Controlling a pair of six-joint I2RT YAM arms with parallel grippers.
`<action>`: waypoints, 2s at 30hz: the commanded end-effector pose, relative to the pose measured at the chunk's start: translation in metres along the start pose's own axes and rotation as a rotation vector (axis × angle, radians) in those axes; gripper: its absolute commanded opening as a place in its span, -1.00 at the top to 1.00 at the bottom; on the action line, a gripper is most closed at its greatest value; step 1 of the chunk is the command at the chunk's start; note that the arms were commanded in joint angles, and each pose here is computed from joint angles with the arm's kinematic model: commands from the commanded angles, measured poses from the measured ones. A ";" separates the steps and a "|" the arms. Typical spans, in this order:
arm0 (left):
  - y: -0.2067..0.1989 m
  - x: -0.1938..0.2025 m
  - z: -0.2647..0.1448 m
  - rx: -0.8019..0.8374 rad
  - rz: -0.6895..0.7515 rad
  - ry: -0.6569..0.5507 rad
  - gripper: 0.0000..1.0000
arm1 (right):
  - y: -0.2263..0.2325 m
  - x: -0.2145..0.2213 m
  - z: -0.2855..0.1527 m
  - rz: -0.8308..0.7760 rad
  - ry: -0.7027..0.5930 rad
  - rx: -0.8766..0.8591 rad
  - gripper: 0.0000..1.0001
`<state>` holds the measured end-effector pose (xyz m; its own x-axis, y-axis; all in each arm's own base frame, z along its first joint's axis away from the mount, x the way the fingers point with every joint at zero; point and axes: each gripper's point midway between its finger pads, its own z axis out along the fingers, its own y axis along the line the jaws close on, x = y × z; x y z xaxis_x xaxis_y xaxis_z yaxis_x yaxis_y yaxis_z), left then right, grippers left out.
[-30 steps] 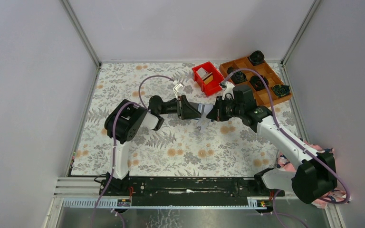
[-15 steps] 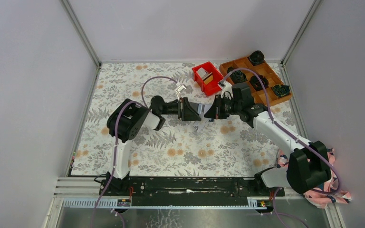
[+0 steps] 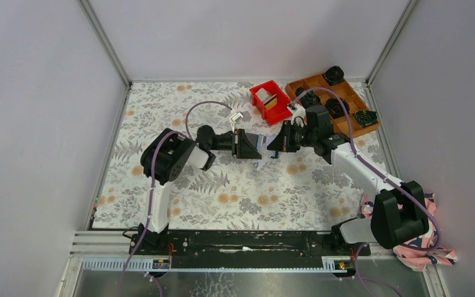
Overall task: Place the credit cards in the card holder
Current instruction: Move the storage box to the center of the board, then insert the credit card into the card holder.
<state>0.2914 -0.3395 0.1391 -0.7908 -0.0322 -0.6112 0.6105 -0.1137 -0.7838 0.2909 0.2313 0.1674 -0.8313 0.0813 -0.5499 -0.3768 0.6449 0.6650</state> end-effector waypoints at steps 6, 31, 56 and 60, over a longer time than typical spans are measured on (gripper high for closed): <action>-0.007 -0.004 0.002 0.049 0.084 0.004 0.44 | 0.007 -0.019 0.002 -0.019 -0.028 -0.046 1.00; 0.084 -0.071 -0.089 -0.523 0.054 -0.392 1.00 | -0.042 -0.073 0.030 -0.042 -0.185 0.167 0.23; 0.139 -0.068 -0.103 -0.699 -0.023 -0.396 1.00 | -0.129 -0.044 0.099 0.026 -0.042 0.393 0.92; 0.143 -0.066 -0.103 -0.701 -0.030 -0.397 1.00 | -0.133 -0.040 0.102 0.033 -0.032 0.399 0.94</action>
<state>0.4276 -0.2489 0.0534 -0.7063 -0.3998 -0.5842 0.3450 0.5263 -0.7772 0.4020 0.2148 0.0385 -0.8513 0.1324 -0.5077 -0.1322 0.8823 0.4517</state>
